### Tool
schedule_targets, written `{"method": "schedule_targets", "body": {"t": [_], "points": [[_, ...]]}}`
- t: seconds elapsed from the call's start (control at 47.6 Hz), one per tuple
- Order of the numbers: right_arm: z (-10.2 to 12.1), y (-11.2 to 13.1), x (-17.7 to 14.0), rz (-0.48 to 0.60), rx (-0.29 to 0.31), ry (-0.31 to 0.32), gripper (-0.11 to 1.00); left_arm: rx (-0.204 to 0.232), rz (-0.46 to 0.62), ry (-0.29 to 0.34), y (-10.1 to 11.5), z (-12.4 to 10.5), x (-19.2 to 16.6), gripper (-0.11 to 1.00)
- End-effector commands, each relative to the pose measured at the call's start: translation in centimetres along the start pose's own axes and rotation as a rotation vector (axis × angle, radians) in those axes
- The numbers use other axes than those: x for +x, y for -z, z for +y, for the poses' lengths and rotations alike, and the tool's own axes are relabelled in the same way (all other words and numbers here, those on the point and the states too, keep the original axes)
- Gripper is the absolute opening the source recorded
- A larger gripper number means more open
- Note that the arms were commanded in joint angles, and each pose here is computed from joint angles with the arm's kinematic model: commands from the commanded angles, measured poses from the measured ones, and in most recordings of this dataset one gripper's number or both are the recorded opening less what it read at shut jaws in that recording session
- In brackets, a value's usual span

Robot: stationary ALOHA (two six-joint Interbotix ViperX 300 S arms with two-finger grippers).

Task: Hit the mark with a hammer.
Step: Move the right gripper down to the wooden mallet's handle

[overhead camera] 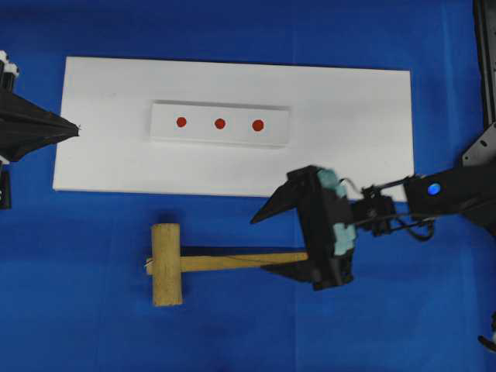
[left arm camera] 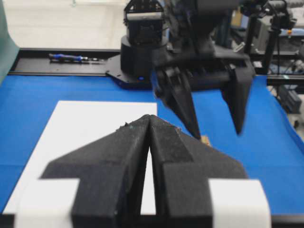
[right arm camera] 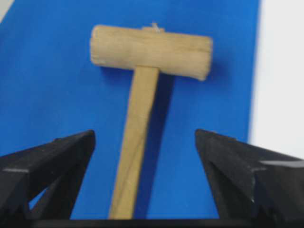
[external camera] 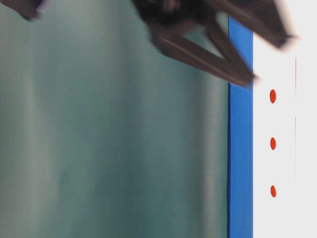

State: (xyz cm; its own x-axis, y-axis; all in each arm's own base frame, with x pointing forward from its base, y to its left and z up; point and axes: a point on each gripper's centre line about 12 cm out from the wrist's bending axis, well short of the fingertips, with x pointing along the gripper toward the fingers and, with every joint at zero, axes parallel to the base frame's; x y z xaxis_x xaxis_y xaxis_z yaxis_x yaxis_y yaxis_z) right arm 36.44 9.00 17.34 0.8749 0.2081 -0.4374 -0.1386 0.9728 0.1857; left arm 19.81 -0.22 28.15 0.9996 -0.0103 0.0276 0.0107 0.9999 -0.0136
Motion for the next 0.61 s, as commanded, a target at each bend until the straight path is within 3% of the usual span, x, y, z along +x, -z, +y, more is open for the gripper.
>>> {"method": "schedule_targets", "body": {"t": [0.0,0.378,0.588], "points": [[0.4,-0.4,1.5,-0.063,0.021,-0.011,0.87,-0.002,-0.003,0.003,-0.2,-0.1,0.2,0.00],[0.3,4.2,6.4,-0.021,0.102,0.029,0.87,-0.003,0.012,0.002,0.4,0.0,0.1,0.00],[0.1,6.0,7.5,0.020,0.125,0.051,0.87,-0.003,0.021,0.001,0.8,0.0,0.0,0.00]]}}
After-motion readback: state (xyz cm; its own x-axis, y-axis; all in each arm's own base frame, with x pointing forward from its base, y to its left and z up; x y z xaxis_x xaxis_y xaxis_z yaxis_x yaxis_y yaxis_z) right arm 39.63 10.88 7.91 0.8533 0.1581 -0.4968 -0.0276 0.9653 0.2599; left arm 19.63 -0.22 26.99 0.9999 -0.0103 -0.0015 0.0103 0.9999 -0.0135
